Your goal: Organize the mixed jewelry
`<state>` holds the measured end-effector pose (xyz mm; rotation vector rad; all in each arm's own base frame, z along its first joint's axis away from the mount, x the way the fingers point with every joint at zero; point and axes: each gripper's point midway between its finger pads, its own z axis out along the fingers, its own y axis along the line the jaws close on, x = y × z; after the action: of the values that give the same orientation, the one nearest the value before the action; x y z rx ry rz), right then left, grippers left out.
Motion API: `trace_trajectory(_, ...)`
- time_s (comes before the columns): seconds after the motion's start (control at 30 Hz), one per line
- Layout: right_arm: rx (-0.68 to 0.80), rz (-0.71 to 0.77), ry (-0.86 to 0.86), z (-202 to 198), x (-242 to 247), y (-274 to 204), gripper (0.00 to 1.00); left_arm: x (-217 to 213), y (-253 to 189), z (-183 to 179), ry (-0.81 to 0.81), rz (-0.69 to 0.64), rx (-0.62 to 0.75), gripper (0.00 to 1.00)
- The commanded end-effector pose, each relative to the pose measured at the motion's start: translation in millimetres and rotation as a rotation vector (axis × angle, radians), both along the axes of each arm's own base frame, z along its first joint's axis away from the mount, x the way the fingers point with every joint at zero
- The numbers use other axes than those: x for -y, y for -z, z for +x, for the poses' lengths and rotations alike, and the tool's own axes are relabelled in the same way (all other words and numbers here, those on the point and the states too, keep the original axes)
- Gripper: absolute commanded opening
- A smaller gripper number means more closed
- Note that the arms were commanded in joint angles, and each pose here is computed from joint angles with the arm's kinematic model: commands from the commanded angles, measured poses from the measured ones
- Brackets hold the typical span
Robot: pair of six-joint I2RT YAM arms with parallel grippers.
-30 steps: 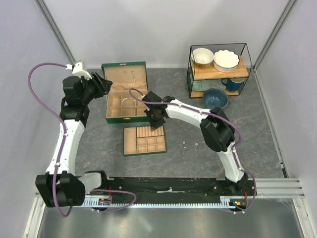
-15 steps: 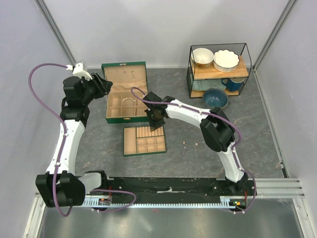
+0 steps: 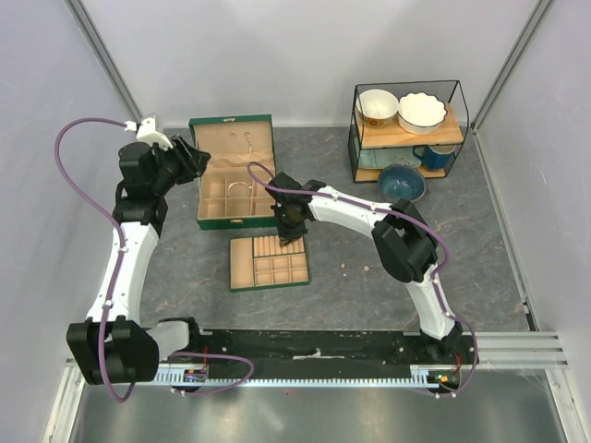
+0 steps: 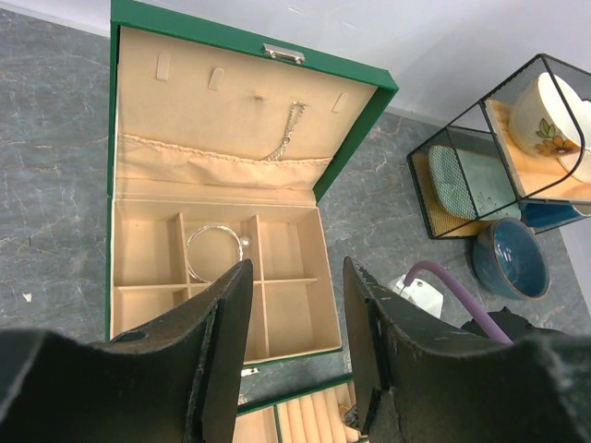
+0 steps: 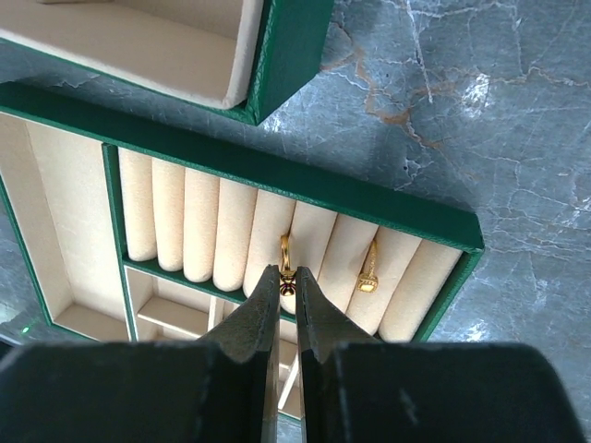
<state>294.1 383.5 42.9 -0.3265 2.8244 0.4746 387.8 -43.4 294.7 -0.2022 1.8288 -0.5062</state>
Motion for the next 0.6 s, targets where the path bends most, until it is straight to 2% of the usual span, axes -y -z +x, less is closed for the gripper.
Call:
trace_trajectory(0.0, 0.018, 0.048, 0.019, 9.5, -15.5, -9.8, 0.00, 1.6, -10.2, 3.0, 0.009, -0.021, 0.038, 0.51)
trace_trajectory(0.57, 0.079, 0.034, 0.002, 32.2, -21.4, -6.5, 0.00, 4.0, -8.4, 4.3, 0.023, -0.024, 0.033, 0.51)
